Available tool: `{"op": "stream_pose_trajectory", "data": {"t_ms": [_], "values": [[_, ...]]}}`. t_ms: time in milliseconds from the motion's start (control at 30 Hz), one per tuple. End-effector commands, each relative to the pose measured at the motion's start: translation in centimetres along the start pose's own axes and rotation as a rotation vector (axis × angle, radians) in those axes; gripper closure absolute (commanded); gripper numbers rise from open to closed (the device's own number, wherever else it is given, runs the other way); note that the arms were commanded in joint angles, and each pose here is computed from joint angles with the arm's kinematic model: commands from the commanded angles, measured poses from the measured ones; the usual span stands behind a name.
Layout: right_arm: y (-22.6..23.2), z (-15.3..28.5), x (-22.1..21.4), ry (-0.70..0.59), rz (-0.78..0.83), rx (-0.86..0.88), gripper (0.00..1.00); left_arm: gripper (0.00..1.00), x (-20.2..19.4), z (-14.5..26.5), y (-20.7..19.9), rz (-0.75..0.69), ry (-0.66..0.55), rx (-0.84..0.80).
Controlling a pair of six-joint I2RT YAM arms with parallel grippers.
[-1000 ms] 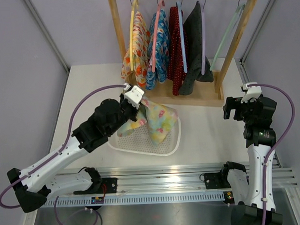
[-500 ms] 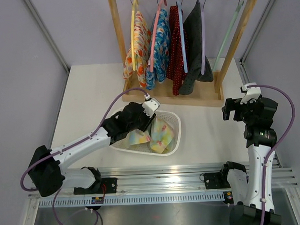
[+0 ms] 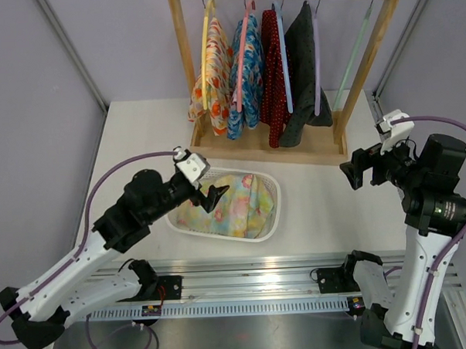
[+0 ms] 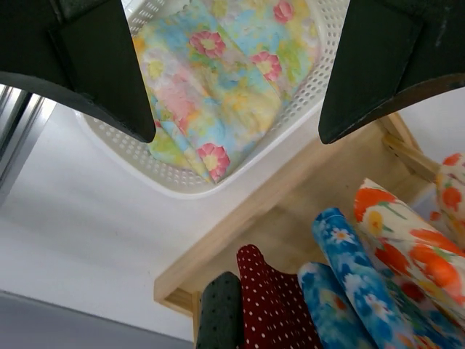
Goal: Remove the skirt from the hanger
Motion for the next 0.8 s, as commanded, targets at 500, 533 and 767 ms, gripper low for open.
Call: {"op": "stream_pose_trajectory", "data": {"t_ms": [500,533,767], "values": [[4.4,-4.8,17.6,-0.119,-0.198,0.288,0.16,0.01,-7.1,5.0,0.9,-0.141,0.093,0.329],[3.7,-5.6,18.3,-0.134,-0.204,0.208,0.16,0.01,-7.2,5.0,0.9,-0.142,0.099,0.333],[3.9,-11.3,21.3,-0.234,-0.18,0.062,0.16,0.01,-7.7,5.0,1.1,-0.156,0.134,0.355]]}}
Point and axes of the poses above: each gripper's point midway between its finger pads, its own z axis back along the fingers, its own y axis along the line the jaws close on, x = y × z, the point moved 8 cm from there along z, back along the fingers, and after that the axes turned 15 degrees about -z, right-handed, at the moved point
